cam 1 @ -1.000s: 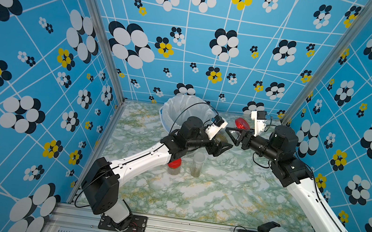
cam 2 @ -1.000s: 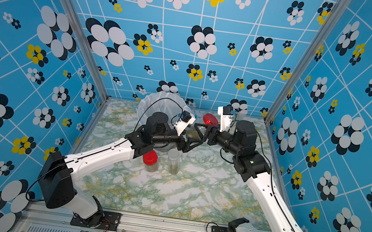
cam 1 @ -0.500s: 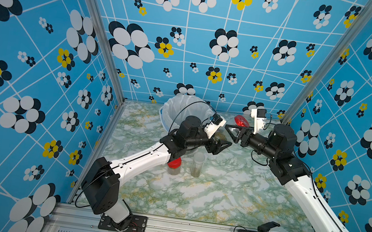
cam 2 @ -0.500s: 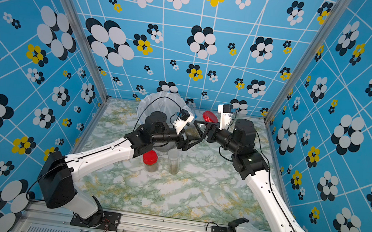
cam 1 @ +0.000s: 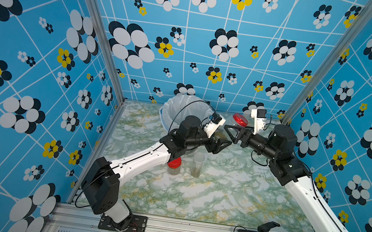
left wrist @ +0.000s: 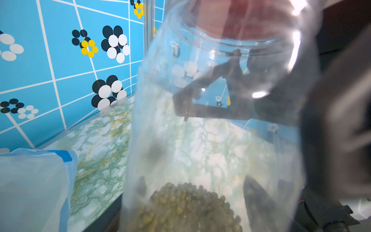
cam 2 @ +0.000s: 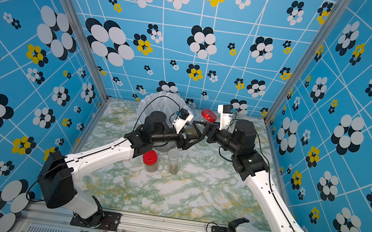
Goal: Empty moldy mung beans from jars
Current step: Pick up the jar from the center of the board.
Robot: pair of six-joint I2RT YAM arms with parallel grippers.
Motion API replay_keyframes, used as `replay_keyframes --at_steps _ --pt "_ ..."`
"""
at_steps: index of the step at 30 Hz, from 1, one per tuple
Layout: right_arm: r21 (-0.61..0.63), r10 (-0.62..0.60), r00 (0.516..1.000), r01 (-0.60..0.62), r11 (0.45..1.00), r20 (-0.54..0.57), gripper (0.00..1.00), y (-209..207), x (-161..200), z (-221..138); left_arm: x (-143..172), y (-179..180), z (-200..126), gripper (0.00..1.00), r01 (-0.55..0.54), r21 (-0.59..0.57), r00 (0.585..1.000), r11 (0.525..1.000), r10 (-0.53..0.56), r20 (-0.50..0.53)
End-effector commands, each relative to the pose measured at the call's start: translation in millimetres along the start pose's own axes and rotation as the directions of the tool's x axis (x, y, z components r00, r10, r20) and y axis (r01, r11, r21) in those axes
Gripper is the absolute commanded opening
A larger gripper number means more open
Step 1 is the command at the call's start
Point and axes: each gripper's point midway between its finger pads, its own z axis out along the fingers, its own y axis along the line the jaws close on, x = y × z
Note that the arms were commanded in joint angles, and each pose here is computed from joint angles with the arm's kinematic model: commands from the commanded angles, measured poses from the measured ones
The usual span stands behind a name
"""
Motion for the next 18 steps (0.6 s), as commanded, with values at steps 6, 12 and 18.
replay_keyframes --at_steps 6,12,18 --pt "-0.057 -0.026 1.0 0.026 0.998 0.004 0.89 16.0 -1.6 -5.0 -18.7 7.0 -7.6 0.46 0.017 -0.023 0.998 1.0 -0.015 0.063" --pt "-0.058 -0.042 0.999 0.043 0.997 0.01 0.93 18.9 -1.1 -11.4 -17.3 9.8 -9.7 0.46 0.01 -0.041 0.998 0.999 -0.008 0.058" --pt "0.028 -0.076 0.997 0.076 0.997 -0.021 0.95 7.1 7.0 -20.4 -19.1 11.2 -11.5 0.46 0.02 -0.052 0.999 0.998 -0.018 0.03"
